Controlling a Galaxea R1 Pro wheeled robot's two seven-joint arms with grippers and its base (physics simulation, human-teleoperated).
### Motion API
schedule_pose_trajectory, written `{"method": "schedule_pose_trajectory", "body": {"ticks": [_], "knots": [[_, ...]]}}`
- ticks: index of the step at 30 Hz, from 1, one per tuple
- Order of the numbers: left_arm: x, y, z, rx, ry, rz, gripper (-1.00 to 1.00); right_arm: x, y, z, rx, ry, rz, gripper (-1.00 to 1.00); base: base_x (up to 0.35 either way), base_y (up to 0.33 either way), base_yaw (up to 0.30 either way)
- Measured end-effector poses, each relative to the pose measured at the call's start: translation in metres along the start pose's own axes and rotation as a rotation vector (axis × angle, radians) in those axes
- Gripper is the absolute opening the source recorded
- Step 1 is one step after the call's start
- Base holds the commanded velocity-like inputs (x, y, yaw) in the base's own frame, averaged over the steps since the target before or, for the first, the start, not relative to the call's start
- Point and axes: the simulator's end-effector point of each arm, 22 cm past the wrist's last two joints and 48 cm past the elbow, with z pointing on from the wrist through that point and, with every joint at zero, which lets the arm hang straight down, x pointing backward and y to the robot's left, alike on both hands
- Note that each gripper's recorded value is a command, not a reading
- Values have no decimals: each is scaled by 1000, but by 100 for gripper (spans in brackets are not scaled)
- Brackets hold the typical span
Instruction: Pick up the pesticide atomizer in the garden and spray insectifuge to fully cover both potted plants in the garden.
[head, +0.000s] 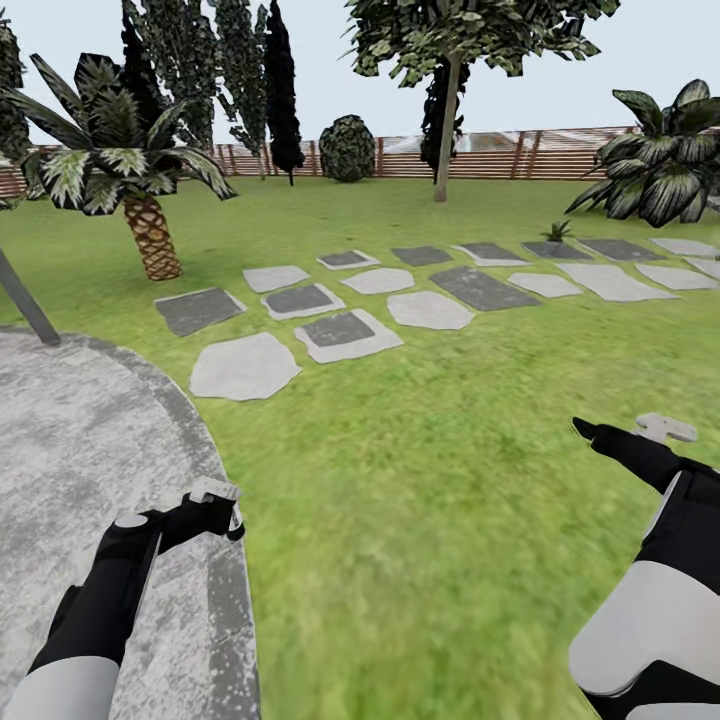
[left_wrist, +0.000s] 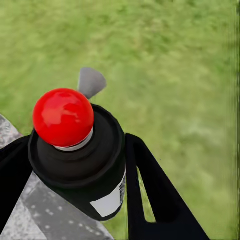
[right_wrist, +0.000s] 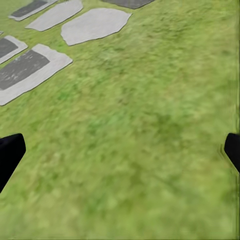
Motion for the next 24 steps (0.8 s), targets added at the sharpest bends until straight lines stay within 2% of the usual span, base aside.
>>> {"method": "schedule_pose_trajectory", "body": {"ticks": [10,24], "knots": [[0,0,0,-1,0,-1,-100,0,0,0,0,0,0,100,280,-226,-183],[0,0,0,0,0,-2,-100,1,1,0,-1,2,-2,100,307,-193,-12]]}}
